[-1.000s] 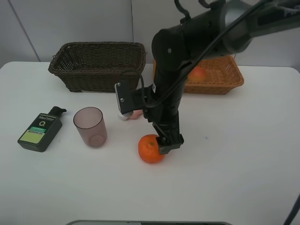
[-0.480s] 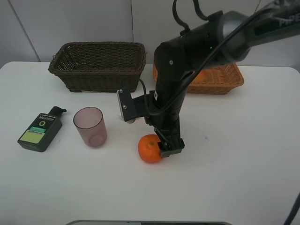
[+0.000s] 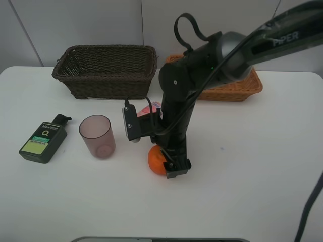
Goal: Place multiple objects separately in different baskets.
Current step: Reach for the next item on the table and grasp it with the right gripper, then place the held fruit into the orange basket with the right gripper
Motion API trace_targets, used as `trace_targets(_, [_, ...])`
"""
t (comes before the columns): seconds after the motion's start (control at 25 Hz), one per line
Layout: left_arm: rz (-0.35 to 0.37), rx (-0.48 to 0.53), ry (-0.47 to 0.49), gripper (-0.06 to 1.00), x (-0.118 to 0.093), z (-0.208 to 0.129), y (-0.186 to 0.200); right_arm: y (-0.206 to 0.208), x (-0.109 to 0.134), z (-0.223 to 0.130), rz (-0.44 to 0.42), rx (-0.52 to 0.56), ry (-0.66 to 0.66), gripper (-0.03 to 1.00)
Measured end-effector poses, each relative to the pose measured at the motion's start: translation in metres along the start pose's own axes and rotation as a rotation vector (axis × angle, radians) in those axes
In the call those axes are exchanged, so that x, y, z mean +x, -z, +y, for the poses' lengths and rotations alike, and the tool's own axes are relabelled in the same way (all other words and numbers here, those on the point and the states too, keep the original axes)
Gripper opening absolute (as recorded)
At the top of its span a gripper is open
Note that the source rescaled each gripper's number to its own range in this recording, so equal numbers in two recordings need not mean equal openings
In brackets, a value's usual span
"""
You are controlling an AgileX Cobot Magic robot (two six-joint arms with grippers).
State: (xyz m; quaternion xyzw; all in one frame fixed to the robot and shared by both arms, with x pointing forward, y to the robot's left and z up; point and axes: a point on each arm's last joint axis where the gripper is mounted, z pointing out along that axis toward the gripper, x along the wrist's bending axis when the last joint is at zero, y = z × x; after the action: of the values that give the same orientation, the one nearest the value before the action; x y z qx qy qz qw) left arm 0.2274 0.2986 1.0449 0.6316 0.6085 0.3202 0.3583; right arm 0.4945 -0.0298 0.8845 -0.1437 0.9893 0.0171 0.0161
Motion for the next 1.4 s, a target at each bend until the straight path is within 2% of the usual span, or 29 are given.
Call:
trace_targets(0.24, [0.000, 0.000, 0.000, 0.99, 0.0000, 0.0000, 0.0000, -0.0030, -0.0005, 0.0010, -0.002, -0.006, -0.005, 1.00])
trace_targets(0.32, [0.000, 0.000, 0.000, 0.99, 0.0000, 0.0000, 0.0000, -0.0030, -0.0008, 0.0013, -0.006, -0.009, -0.005, 0.95])
trace_targets(0.4, [0.000, 0.000, 0.000, 0.99, 0.0000, 0.0000, 0.0000, -0.0030, -0.0010, 0.0014, -0.007, -0.011, -0.006, 0.76])
trace_targets(0.44, [0.000, 0.000, 0.000, 0.99, 0.0000, 0.0000, 0.0000, -0.0030, -0.0010, 0.0014, -0.007, -0.011, -0.006, 0.57])
trace_targets(0.48, [0.000, 0.000, 0.000, 0.99, 0.0000, 0.0000, 0.0000, -0.0029, -0.0013, 0.0016, -0.011, -0.013, -0.006, 0.45])
trace_targets(1.4, [0.000, 0.000, 0.000, 0.99, 0.0000, 0.0000, 0.0000, -0.0029, -0.0005, 0.0017, -0.002, -0.013, -0.011, 0.45])
